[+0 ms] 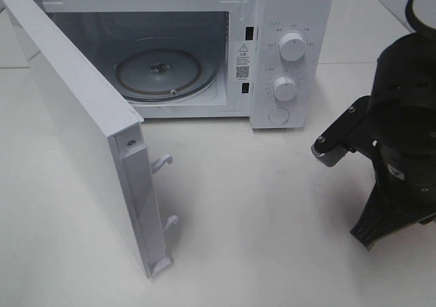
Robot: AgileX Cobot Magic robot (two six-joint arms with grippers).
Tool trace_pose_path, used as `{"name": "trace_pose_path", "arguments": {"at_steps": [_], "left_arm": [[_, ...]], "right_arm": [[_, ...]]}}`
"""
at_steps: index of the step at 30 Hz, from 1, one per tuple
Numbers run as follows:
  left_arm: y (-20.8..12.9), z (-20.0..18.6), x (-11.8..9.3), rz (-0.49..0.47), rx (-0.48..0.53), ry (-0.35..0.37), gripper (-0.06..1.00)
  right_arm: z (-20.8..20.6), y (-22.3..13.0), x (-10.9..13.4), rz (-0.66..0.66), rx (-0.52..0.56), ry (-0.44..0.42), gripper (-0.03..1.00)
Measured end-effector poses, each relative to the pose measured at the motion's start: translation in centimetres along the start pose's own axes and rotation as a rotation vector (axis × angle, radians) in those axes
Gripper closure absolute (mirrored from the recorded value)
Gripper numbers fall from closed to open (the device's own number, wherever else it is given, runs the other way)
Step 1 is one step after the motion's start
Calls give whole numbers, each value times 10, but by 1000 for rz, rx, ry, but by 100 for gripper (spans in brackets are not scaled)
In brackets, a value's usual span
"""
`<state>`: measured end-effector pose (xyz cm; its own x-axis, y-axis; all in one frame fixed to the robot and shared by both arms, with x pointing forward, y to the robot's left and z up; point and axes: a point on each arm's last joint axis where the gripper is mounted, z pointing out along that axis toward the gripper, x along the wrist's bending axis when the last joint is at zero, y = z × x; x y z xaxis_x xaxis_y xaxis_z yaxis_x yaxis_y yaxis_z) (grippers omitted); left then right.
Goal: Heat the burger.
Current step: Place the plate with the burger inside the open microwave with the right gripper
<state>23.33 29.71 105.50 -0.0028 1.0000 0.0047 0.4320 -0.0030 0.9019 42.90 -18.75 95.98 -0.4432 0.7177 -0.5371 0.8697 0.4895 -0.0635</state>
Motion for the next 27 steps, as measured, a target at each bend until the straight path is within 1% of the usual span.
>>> {"name": "trace_pose_path", "arguments": {"at_steps": [9, 21, 27], "left_arm": [[0, 0, 0, 0, 0, 0, -3], [0, 0, 0, 0, 0, 0, -3], [0, 0, 0, 0, 0, 0, -3]], "right_arm": [[-14, -10, 8, -51, -35, -18, 93], [-37, -22, 24, -141, -121, -30, 93], [-43, -26, 31, -181, -136, -43, 93]]}}
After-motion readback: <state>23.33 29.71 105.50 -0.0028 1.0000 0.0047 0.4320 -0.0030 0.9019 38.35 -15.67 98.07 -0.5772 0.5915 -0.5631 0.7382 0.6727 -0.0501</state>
